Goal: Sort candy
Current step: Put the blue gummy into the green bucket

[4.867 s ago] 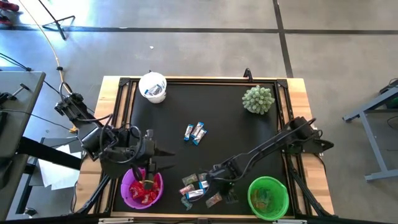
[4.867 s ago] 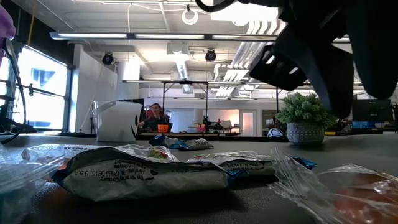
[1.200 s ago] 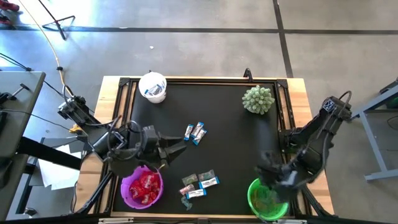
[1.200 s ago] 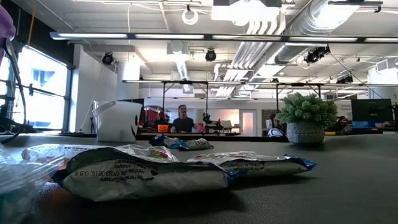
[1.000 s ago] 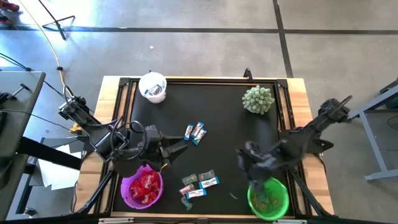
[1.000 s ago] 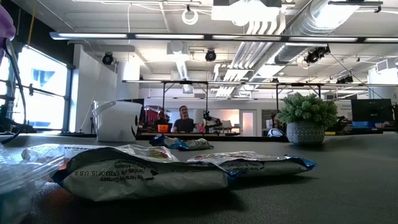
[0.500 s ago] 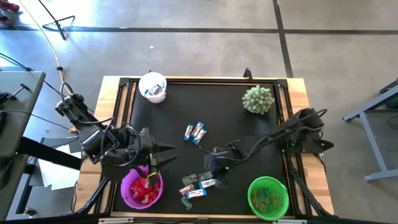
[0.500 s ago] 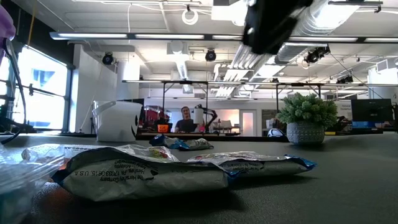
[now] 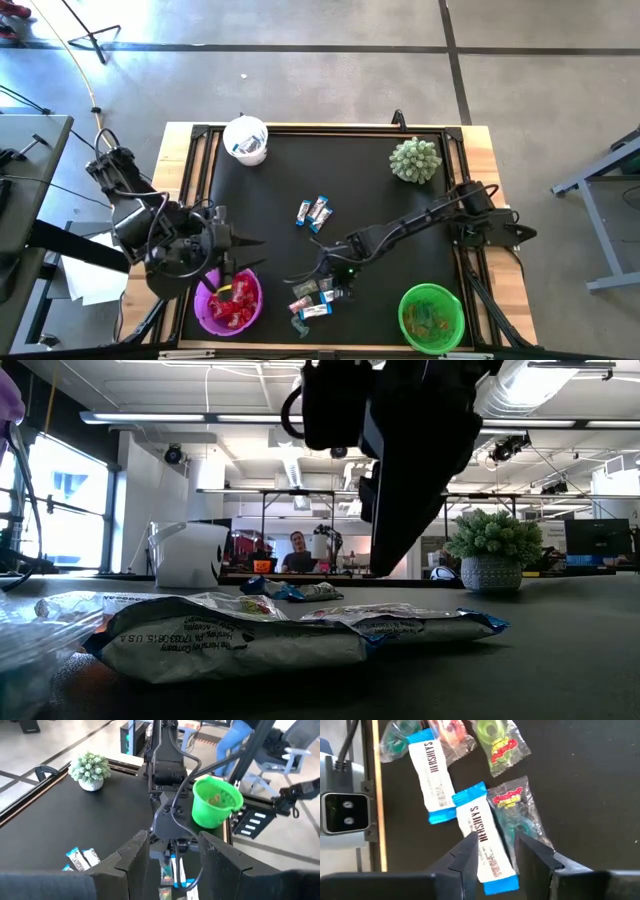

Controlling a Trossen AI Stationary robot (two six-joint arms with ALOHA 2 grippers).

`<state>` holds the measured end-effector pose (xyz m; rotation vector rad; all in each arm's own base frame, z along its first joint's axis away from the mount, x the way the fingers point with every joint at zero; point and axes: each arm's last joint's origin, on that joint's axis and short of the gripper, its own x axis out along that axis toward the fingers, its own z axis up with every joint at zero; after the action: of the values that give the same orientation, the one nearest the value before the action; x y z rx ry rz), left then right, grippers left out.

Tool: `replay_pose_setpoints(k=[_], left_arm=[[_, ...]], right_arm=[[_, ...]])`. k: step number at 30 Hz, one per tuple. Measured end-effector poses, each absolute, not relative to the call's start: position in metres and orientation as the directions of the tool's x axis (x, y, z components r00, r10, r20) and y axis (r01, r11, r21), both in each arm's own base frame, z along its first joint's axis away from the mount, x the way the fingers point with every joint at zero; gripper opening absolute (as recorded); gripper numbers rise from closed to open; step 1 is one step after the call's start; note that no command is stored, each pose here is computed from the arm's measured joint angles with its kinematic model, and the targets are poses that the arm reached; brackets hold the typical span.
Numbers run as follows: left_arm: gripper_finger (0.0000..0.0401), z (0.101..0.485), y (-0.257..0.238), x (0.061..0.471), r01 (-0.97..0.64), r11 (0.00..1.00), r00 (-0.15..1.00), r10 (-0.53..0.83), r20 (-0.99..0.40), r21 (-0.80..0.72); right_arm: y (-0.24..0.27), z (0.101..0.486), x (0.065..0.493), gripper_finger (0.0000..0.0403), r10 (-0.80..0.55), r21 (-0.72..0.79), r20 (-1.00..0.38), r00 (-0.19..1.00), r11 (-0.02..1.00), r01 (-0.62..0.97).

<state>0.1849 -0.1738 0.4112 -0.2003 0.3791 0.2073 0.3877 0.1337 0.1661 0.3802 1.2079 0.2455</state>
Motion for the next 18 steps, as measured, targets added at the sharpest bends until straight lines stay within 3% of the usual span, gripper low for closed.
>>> replay_pose_setpoints(k=[9, 18], left_arm=[[0.0158, 0.410, -0.172, 0.180, -0.214, 0.972, 0.901, 0.158, -0.404, -0.098], [0.0158, 0.410, -0.172, 0.181, -0.210, 0.974, 0.901, 0.161, -0.403, -0.081]], right_arm=[[0.134, 0.151, 0.391, 0.0156, 0.343, 0.349, -0.878, 0.334, 0.936, -0.045], [0.134, 0.138, 0.393, 0.0163, 0.307, 0.279, -0.896, 0.321, 0.951, -0.131]])
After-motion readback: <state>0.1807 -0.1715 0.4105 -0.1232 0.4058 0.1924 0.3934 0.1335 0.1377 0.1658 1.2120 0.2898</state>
